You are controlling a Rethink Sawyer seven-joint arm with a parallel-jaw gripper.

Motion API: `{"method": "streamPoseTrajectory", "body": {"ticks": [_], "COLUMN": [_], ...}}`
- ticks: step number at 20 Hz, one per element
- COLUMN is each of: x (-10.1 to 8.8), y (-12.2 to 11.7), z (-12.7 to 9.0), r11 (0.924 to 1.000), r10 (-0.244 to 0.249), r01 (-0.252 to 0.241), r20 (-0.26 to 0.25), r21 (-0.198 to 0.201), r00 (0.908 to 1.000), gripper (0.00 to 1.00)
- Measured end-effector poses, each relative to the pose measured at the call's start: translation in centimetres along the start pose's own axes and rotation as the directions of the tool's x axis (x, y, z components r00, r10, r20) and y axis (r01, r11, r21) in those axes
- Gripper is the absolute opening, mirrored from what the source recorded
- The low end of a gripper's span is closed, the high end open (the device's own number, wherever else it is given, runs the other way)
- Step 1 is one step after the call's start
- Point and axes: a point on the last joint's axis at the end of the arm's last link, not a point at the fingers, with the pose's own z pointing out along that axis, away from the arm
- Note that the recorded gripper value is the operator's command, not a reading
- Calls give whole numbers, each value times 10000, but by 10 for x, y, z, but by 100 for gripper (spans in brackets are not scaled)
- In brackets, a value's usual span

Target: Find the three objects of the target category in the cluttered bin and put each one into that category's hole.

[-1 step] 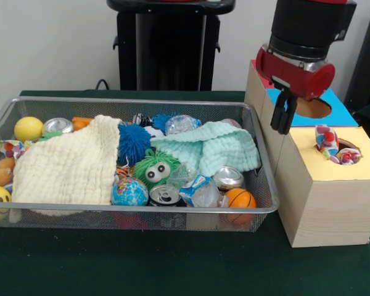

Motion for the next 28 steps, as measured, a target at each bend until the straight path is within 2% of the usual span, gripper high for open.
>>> {"method": "streamPoseTrajectory", "body": {"ticks": [9, 22, 28], "x": [31, 28, 27], "y": [8, 18, 32], "z": [12, 8, 22], "r11": [9986, 9980, 9962], "r10": [-498, -629, -865], "r01": [499, 628, 861], "r20": [-54, 157, 300], "r21": [158, 58, 144], "r00": [9987, 9979, 9958], "gripper": [0, 0, 0]}}
